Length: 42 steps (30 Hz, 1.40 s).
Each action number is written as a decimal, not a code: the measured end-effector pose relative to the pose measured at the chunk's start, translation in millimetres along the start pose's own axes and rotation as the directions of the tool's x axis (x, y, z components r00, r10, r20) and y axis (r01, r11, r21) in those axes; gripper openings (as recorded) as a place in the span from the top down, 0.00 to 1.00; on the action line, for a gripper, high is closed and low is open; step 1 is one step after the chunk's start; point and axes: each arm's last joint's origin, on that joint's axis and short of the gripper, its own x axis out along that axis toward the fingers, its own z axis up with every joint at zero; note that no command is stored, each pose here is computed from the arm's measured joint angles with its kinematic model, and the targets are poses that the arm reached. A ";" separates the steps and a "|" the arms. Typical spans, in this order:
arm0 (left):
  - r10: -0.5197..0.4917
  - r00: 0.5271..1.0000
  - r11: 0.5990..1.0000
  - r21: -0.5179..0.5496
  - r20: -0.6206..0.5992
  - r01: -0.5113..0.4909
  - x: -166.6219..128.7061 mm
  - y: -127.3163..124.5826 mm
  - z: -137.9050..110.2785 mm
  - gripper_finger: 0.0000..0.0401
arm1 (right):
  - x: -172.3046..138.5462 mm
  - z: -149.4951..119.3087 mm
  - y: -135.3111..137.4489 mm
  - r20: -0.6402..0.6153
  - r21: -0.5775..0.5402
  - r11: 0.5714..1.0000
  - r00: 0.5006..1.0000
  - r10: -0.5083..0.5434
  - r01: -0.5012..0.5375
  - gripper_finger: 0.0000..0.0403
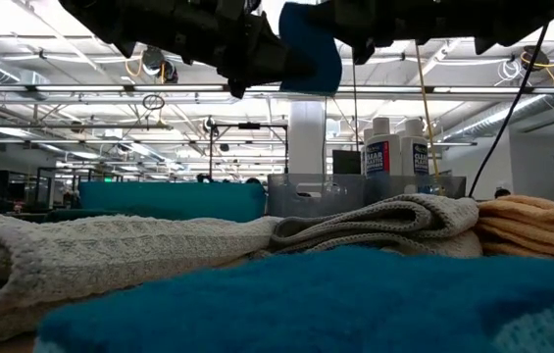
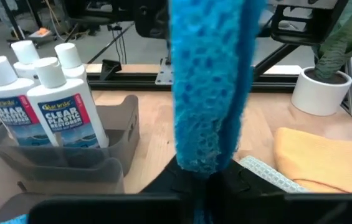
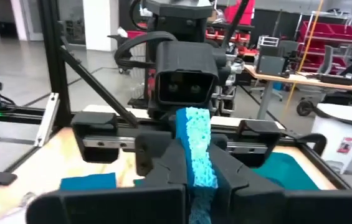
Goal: Pick & Place Kitchen Items
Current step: Put the blue sponge into the left black bin
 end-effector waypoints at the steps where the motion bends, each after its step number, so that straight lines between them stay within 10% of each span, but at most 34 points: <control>1: 0.001 1.000 1.000 -0.018 -0.001 -0.001 0.0 0.0 -0.1 0.91 | 0.1 -0.2 -1.5 -0.001 -0.001 1.000 1.000 -0.006 0.006 0.98; 16: 0.058 0.998 0.998 -0.033 0.014 -0.057 -28.7 4.3 26.6 0.39 | -5.9 -8.8 -64.9 -0.066 -0.021 0.981 0.978 -0.195 0.195 1.00; 42: 0.049 0.999 0.998 -0.040 -0.017 -0.050 -31.3 3.8 25.5 0.35 | 14.9 -90.1 -81.6 -0.336 -0.008 0.981 0.923 -0.187 0.195 0.98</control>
